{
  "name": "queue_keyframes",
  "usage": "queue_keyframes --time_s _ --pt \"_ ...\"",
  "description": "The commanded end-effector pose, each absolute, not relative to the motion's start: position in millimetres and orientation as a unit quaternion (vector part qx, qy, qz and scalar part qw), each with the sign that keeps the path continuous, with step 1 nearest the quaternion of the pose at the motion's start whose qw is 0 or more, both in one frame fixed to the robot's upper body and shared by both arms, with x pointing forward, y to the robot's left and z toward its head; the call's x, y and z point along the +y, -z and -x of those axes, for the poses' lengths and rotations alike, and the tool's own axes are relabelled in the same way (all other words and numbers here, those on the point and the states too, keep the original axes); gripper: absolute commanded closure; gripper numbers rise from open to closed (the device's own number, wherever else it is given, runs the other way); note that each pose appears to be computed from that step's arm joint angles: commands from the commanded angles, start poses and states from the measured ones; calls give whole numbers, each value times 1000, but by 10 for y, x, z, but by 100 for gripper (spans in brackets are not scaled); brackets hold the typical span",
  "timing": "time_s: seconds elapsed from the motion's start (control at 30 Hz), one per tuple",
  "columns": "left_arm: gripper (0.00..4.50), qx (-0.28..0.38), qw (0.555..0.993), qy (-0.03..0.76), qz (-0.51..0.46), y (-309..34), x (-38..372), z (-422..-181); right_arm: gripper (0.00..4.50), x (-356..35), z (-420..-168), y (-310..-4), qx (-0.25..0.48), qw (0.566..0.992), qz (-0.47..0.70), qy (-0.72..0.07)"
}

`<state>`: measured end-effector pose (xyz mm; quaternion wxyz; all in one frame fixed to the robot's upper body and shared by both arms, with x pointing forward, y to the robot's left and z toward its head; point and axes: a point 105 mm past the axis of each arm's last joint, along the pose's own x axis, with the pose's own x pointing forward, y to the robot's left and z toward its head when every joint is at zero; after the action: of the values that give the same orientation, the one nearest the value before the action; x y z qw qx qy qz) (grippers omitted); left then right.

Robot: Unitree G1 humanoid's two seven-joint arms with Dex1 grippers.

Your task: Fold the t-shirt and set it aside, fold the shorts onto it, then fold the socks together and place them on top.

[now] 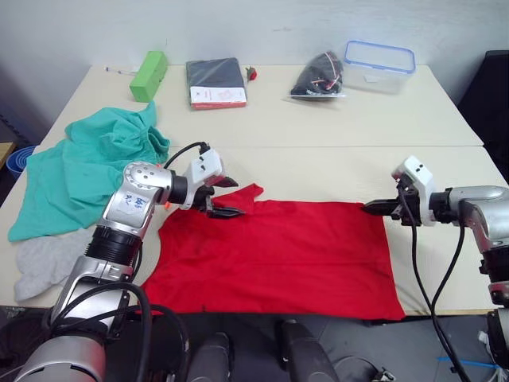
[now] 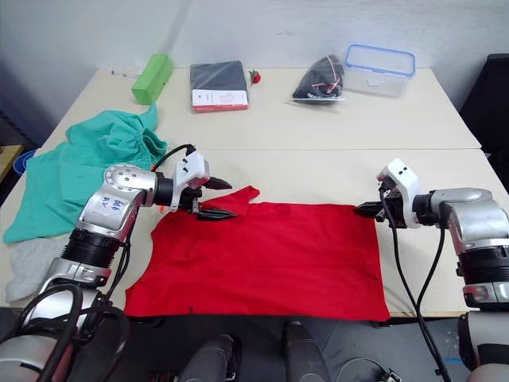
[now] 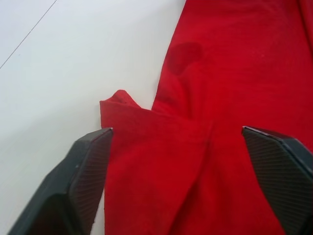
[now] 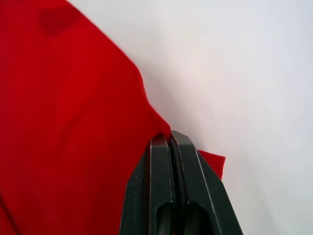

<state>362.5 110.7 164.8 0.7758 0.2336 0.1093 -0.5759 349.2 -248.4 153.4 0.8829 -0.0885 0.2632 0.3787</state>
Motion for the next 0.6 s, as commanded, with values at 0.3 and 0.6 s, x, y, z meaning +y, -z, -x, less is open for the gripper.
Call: queue_keyframes --time_s 0.3,0.6 --pt "19 89 761 565 -306 -1555 1040 -3670 450 -2406 -3484 -1581 250 881 89 -391" --pt "275 91 759 570 -302 -1546 1039 -3688 450 -2408 -3472 -1560 251 881 88 -391"
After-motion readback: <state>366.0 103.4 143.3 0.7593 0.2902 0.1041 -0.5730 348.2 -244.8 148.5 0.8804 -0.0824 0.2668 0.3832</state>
